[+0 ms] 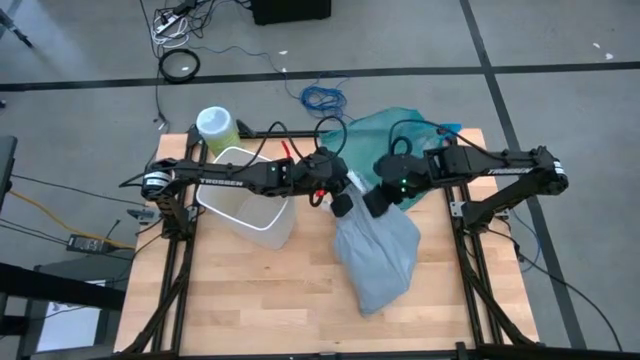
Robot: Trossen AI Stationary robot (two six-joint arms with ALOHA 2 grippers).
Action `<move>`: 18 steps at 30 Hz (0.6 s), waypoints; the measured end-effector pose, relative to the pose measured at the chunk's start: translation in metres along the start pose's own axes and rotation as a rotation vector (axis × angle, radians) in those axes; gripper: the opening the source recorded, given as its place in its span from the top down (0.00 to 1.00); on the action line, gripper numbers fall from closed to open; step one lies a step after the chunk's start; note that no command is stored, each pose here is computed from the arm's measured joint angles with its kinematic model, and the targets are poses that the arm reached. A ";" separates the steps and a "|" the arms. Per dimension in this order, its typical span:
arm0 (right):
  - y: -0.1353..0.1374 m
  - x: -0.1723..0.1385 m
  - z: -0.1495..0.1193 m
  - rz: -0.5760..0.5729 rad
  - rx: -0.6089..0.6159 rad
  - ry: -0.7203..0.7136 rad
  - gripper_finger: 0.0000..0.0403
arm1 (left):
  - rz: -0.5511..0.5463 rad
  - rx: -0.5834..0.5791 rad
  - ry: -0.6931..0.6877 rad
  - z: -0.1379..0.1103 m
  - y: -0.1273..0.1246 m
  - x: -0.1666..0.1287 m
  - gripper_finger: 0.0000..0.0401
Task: Place trash/remove bag and relplace
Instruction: Close the light blue trash bag
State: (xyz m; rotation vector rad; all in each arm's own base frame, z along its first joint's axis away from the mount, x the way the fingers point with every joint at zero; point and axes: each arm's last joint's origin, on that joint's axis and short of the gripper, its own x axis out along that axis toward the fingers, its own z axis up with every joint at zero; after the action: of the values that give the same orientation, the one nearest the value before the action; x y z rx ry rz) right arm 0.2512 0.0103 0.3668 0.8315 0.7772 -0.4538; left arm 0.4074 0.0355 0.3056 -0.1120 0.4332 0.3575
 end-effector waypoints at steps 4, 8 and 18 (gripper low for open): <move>-0.009 -0.001 -0.011 -0.105 -0.068 0.101 0.94 | -0.025 -0.001 0.004 0.000 -0.001 0.000 0.98; -0.013 -0.003 -0.015 -0.183 -0.134 0.089 0.89 | -0.061 -0.002 0.010 0.000 -0.001 0.000 0.98; -0.014 -0.003 -0.015 -0.224 -0.244 0.055 0.38 | -0.121 -0.007 0.020 -0.001 -0.003 0.000 0.98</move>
State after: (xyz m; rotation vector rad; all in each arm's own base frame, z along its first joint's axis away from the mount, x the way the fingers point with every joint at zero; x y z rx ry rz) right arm 0.2337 0.0136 0.3559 0.5340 0.9613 -0.5240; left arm 0.4083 0.0324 0.3052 -0.1478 0.4433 0.2391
